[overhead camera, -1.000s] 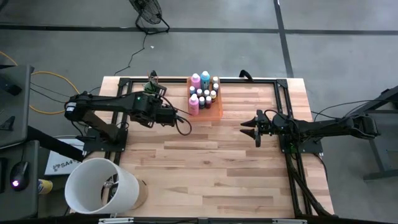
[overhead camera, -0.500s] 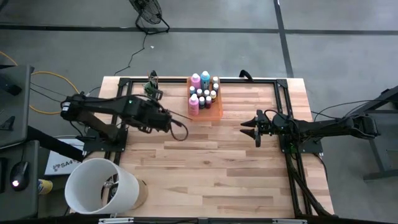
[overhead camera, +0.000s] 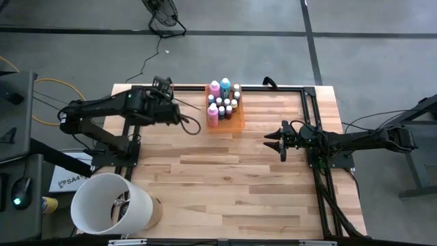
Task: Pick & Place Paint Supplies
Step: Put the orange paintbrush into the cup
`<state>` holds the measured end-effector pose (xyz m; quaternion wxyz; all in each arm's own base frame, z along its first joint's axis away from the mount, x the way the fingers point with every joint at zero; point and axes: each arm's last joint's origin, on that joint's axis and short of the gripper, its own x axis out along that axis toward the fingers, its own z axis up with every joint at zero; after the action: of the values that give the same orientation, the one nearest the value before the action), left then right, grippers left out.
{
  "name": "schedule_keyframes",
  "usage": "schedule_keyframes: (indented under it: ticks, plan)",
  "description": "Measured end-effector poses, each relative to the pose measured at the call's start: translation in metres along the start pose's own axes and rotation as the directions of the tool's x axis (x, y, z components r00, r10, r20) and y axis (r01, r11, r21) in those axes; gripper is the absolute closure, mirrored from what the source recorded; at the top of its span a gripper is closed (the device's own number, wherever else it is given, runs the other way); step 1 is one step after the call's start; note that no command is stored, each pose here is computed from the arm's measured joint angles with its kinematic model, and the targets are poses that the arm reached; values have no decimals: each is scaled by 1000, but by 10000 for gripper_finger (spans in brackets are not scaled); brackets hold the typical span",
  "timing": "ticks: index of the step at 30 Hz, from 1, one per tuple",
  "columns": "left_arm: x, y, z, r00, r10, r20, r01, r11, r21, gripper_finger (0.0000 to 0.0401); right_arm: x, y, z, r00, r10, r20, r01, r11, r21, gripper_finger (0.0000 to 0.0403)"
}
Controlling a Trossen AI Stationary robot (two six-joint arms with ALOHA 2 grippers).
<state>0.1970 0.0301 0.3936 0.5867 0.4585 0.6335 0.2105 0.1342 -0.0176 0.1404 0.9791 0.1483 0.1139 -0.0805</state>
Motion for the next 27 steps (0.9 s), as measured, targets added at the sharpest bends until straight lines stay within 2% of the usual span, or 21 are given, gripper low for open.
schedule_keyframes:
  ticks: [6, 11, 13, 18, 21, 27]
  plan:
    - [17, 3, -4, 991, 48, -125, -26, 985, 172, 401, 0, 0, 0, 1000, 0, 0, 0, 1000, 0, 243]
    - [37, -25, 2, 978, 34, -205, 36, 944, 329, 401, 0, 0, 0, 1000, 0, 0, 0, 1000, 0, 243]
    - [45, -36, 5, 968, 62, -244, 36, 926, 377, 401, 0, 0, 0, 1000, 0, 0, 0, 1000, 0, 243]
    - [63, -48, -1, 941, 69, -332, 74, 914, 398, 401, 0, 0, 0, 1000, 0, 1, 0, 1000, 0, 243]
    - [76, -48, -8, 903, 116, -413, 66, 913, 401, 401, 0, 0, 0, 1000, 0, 0, 0, 1000, 0, 243]
    - [101, -54, -20, 836, 103, -538, 176, 880, 442, 401, 0, 0, 0, 1000, 0, 1, 0, 1000, 0, 243]
